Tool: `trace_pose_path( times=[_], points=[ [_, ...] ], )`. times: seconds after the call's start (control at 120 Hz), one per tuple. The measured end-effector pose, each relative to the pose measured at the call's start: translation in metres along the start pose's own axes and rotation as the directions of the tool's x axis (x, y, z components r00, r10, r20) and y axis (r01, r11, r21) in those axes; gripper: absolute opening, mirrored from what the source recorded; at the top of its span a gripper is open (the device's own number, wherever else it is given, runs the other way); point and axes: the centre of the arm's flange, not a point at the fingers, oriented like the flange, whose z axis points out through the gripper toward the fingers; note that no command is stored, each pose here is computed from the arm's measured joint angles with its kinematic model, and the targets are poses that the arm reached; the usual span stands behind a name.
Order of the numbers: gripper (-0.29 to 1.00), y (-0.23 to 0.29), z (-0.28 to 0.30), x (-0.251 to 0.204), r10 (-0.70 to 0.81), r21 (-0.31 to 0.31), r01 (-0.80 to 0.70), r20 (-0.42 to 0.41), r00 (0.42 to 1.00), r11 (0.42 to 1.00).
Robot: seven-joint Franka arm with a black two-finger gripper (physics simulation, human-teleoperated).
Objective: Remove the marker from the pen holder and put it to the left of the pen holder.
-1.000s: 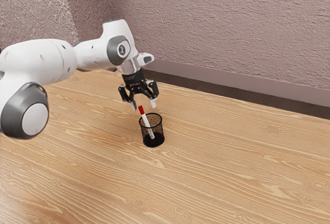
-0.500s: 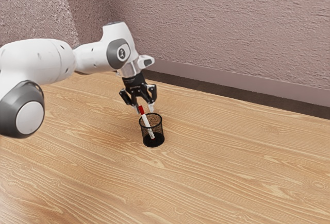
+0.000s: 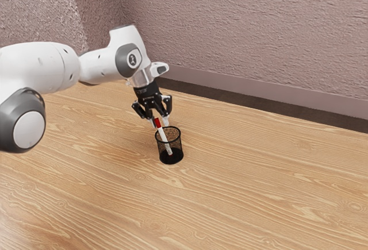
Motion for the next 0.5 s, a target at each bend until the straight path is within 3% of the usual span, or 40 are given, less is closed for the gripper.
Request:
trace_pose_path(
  times=[0.5],
  points=[
    [0.14,-0.0023,-0.0007,-0.009,0.018,-0.002,-0.018,0.0,1.0,1.0]
  ],
)
